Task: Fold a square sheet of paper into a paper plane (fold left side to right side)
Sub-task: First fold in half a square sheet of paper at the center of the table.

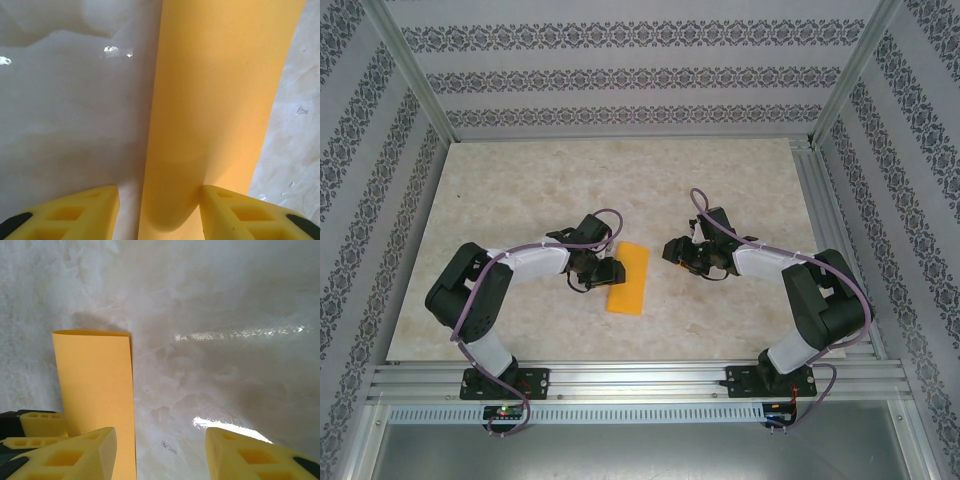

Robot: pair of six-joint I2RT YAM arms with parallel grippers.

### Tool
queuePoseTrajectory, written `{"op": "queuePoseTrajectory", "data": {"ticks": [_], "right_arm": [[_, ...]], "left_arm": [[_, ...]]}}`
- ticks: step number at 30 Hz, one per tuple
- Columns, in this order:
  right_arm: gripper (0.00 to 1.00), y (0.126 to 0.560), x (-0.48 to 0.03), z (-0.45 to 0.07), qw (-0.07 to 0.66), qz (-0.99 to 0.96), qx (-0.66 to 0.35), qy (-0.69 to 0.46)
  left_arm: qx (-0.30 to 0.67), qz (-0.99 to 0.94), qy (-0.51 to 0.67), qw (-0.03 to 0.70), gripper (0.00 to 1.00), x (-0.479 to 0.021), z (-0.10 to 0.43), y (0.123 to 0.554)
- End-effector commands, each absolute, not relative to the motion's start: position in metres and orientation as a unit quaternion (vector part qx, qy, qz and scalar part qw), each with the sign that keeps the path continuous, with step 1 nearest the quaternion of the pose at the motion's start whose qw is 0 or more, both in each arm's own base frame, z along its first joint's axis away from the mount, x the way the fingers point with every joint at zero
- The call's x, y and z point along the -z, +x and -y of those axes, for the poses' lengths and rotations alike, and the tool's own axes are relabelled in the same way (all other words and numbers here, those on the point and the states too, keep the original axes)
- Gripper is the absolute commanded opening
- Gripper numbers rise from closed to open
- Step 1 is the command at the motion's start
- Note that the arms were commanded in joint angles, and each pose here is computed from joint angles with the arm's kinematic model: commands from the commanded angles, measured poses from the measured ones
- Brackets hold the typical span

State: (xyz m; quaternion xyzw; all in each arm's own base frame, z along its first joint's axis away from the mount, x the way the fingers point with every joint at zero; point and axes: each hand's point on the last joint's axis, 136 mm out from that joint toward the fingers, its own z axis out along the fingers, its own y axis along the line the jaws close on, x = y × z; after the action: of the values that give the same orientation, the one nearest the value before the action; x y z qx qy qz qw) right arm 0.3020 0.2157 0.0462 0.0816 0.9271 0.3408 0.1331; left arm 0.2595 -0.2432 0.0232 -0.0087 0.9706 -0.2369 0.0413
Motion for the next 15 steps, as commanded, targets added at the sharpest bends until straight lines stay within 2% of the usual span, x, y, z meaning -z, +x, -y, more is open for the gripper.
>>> {"op": "queuePoseTrajectory", "data": {"ticks": [1,15], "right_arm": [[0.5,0.3018,-0.0543,-0.2234,0.141,-0.919,-0.36,0.075],[0.5,0.2992,-0.0525,-0.2317,0.135,-0.92,-0.362,0.069]], "left_arm": [[0.214,-0.976,-0.005,0.044,0.49,-0.0113,0.2409,0.2618],[0.209,-0.977,-0.009,0.042,0.48,-0.008,0.2393,0.2614]]}}
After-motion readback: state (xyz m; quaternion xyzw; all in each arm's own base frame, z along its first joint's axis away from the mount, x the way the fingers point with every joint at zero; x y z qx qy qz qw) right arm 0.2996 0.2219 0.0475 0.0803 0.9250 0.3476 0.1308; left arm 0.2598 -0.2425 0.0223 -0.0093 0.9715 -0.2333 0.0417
